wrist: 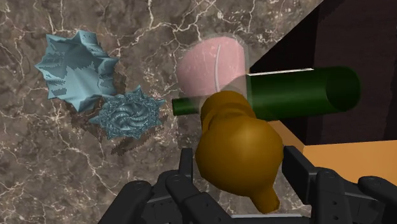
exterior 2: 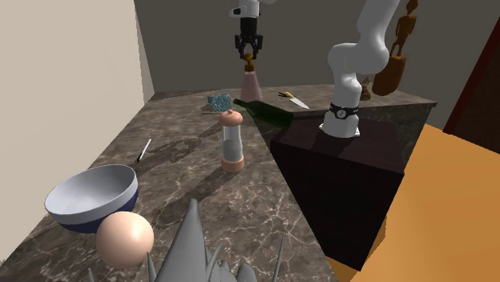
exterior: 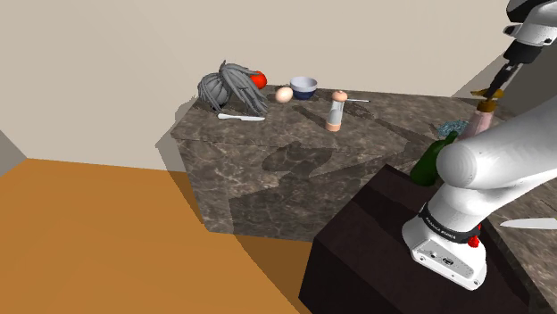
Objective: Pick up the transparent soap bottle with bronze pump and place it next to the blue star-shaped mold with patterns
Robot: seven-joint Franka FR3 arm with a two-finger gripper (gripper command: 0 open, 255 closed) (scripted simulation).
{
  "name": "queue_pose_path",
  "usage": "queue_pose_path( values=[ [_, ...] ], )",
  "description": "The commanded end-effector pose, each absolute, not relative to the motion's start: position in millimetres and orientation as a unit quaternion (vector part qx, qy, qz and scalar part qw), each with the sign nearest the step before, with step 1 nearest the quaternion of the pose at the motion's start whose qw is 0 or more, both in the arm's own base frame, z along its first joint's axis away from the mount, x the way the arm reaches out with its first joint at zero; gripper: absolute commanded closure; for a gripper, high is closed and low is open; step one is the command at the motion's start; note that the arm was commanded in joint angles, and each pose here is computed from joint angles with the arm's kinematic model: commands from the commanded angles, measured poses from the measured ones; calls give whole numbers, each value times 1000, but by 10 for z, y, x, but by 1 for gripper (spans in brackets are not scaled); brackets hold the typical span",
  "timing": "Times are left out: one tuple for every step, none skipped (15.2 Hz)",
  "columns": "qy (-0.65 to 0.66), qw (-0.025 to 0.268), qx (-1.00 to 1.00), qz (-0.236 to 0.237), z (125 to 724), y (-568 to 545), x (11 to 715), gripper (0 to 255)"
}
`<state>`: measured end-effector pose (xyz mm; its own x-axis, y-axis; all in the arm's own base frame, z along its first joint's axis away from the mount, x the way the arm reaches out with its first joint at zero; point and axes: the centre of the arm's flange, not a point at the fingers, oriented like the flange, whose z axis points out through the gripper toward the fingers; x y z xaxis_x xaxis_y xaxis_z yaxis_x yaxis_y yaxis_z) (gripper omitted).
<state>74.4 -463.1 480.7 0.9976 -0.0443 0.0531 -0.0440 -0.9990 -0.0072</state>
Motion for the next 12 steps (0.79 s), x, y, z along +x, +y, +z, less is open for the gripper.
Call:
queue_pose_path(
  values=[
    [22,3,-999,-27,4805,-4631,745,255],
    [22,3,-999,-27,4805,-4631,745,255],
    [22,3,-999,-27,4805,-4631,745,255],
    [22,3,-999,-27,4805,-4631,745,0],
    [22,3,-999,-27,4805,-4630,745,0],
    [22,3,-999,-27,4805,-4631,745,0],
    [22,3,-999,-27,4805,-4631,745,0],
    [22,3,-999,-27,4805,-4631,745,0],
    [22,3,-999,-27,4805,-4631,745,0],
    [22,3,-999,-27,4937,-4631,738,0],
    [22,3,-999,-27,5069,-4632,731,0],
    [22,3,-999,-27,5201,-4632,724,0]
  ],
)
